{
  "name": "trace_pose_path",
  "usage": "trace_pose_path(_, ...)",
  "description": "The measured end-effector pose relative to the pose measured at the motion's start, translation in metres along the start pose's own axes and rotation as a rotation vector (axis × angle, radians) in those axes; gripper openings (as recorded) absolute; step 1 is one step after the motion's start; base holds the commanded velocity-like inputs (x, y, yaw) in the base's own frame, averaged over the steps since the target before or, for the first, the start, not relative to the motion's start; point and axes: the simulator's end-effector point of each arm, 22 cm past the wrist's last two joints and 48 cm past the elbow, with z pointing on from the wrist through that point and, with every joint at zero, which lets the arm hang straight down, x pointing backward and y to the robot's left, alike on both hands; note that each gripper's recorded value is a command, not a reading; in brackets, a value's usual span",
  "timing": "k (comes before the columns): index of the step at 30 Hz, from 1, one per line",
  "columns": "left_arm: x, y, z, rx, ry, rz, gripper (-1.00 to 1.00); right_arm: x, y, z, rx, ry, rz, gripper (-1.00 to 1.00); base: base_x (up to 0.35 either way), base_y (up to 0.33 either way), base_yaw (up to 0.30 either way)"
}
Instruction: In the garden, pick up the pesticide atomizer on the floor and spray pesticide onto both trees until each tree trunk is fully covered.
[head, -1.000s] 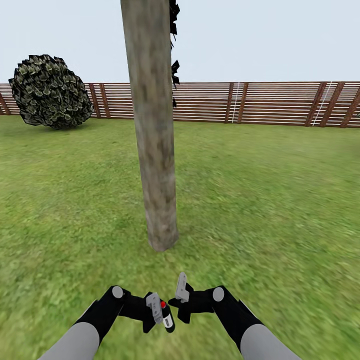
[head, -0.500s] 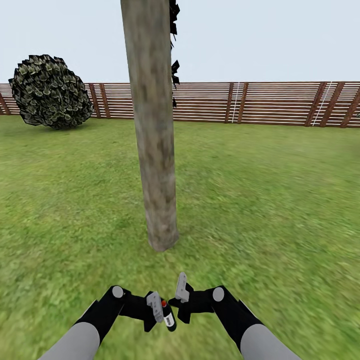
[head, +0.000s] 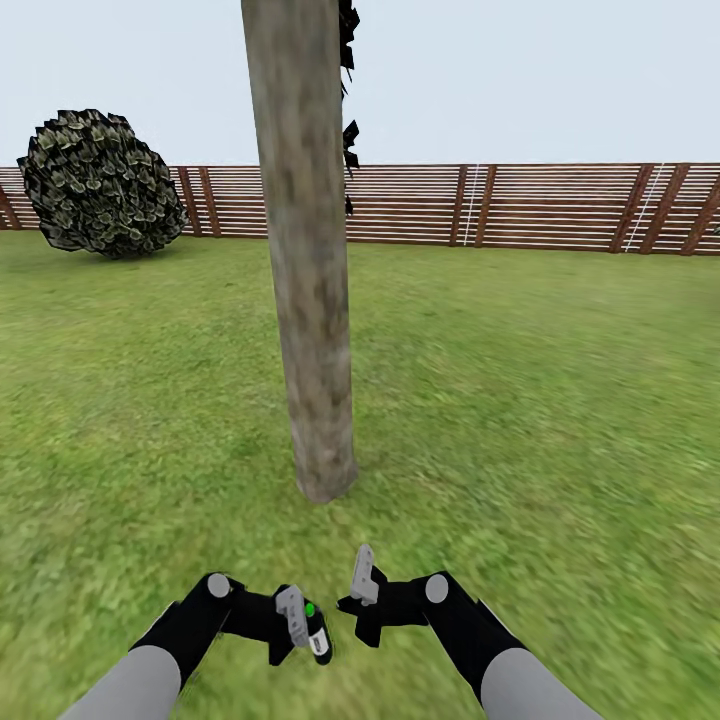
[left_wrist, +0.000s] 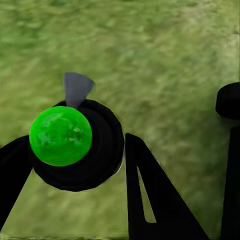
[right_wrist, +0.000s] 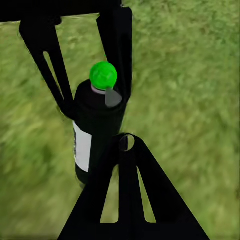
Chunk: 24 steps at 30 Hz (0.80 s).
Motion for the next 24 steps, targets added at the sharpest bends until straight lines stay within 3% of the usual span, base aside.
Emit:
trace_pose_path(7,0.056,0.025,-0.041,-0.056,0.087,-0.023,-1.0,0.0,0.0,0.0,-0.001,0.001,-0.001,-1.0,0.0,0.0,0.0)
trace_pose_path(15,0.124,0.052,-0.104,-0.13,0.203,-0.05,-1.0,0.002,0.002,0.001,-0.005,0.003,0.001,-1.0,0.0,0.0,0.0)
trace_pose_path(16,0.132,0.055,-0.112,-0.138,0.219,-0.053,-1.0,0.002,0.002,0.001,-0.006,0.003,0.001,1.0,0.0,0.0,0.0)
trace_pose_path(22,0.145,0.063,-0.128,-0.17,0.243,-0.057,-1.0,0.004,0.002,0.001,0.0,0.005,0.003,1.0,0.0,0.0,0.0)
trace_pose_path(24,0.144,0.073,-0.13,-0.214,0.238,-0.059,-1.0,0.007,0.004,0.002,0.0,0.008,0.014,1.0,0.0,0.0,0.0)
